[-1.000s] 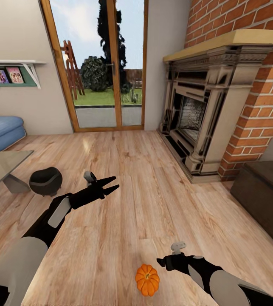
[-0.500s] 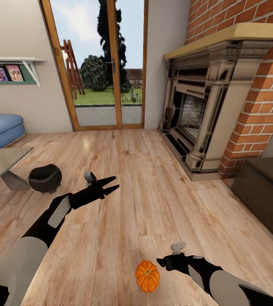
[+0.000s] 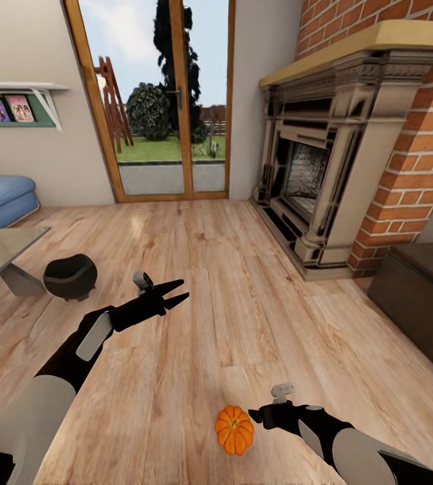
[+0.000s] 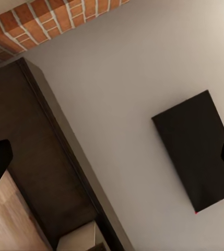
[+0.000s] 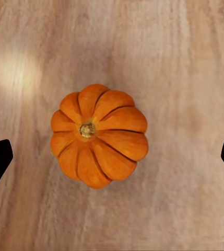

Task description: Place each of the two pumpkins and all three candles from the living room inside a cabinet in the living room (use any cabinet), then make sure every cabinet is closed, and position the cauldron so it is next to a table in the living room.

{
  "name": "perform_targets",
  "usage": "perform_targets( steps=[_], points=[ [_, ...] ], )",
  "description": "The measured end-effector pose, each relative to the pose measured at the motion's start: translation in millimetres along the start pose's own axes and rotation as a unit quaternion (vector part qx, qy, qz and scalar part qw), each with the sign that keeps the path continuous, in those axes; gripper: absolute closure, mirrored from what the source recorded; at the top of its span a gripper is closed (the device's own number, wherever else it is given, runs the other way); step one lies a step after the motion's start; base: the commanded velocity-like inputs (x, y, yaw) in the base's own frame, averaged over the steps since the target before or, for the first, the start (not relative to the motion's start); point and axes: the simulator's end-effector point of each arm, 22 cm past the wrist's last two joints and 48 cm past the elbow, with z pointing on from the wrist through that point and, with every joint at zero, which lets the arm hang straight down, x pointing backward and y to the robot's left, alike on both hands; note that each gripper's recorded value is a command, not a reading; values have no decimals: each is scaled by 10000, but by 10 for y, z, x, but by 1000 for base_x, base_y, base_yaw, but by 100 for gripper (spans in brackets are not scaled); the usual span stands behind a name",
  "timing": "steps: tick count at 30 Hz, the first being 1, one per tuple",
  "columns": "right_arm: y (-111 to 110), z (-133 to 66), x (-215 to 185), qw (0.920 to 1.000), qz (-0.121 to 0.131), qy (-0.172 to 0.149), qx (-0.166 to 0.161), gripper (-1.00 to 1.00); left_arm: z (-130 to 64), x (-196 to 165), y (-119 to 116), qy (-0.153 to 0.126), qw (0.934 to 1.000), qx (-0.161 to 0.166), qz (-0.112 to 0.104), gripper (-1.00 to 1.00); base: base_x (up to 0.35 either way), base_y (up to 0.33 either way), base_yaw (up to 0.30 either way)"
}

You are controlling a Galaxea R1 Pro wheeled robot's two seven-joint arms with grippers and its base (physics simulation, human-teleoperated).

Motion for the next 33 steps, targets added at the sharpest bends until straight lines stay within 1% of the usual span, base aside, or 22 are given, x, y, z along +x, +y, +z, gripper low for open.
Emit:
perform_targets(
  steps=[18, 22, 25, 28, 30, 33],
  points=[
    [-84, 191, 334, 9994, 131, 308, -18, -100, -56, 109, 457, -7, 9993, -161, -335, -100, 0, 0, 0],
    [-101, 214, 344, 9991, 209, 339, -138, -100, -67, 138, 556, -8, 9990, -193, -409, -100, 0, 0, 0],
    [-157, 237, 250, 9992, 242, 300, -135, -100, -81, 158, 628, -9, 9987, -216, -463, -100, 0, 0, 0],
    [-234, 256, 177, 9989, 291, 349, -86, -100, -93, 181, 703, -11, 9984, -243, -518, -100, 0, 0, 0],
    [-316, 259, -19, 9988, 407, 265, -19, -100, -97, 199, 751, -10, 9981, -259, -556, -100, 0, 0, 0],
    [-338, 291, -50, 9983, 531, 227, -15, -100, -88, 236, 820, -5, 9977, -267, -623, -100, 0, 0, 0]
  ],
)
